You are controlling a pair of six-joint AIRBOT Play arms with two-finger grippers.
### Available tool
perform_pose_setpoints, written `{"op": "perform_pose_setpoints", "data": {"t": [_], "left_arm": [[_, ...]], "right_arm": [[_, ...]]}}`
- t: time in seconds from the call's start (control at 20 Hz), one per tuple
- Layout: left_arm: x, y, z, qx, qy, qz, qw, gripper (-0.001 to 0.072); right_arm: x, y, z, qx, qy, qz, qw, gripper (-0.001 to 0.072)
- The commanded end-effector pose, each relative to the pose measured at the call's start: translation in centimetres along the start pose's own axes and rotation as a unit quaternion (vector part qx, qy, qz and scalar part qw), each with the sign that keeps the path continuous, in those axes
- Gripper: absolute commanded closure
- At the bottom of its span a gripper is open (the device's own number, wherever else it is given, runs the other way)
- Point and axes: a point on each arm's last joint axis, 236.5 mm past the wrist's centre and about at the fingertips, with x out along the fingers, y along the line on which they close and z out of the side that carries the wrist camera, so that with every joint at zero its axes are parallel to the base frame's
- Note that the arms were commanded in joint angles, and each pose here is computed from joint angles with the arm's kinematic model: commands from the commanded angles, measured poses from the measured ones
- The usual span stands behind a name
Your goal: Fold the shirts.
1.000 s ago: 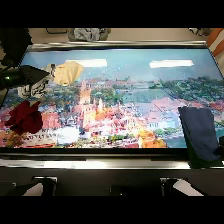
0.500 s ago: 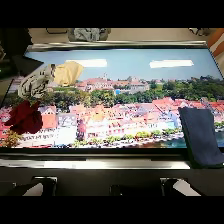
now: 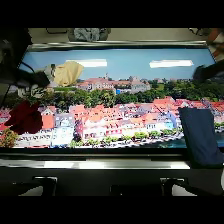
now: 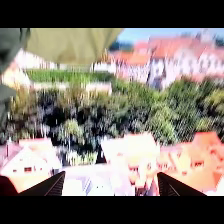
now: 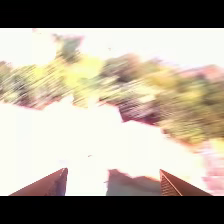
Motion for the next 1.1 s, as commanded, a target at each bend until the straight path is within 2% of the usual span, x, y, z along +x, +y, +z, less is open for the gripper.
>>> {"op": "perform_pose_setpoints", "data": {"t": [0.0, 0.05, 0.2, 1.05], "left_arm": [[4.4, -0.7, -10.2, 0.018, 0.183, -0.002, 0.983, 0.0028], [5.3, -1.7, -11.4, 0.024, 0.194, -0.022, 0.98, 0.0029], [6.6, -1.8, -11.4, 0.009, 0.179, -0.023, 0.984, 0.0051], [7.1, -1.9, -10.4, 0.008, 0.158, -0.024, 0.987, 0.0049]], "right_arm": [[5.3, 13.2, -5.4, -0.044, 0.175, 0.198, 0.963, 0.0013], [6.3, 14.5, -6.5, -0.045, 0.194, 0.215, 0.956, 0.0017], [7.5, 15.7, -7.2, -0.053, 0.201, 0.213, 0.955, 0.0017], [7.8, 14.9, -7.5, -0.057, 0.205, 0.197, 0.957, 0.0017]]}}
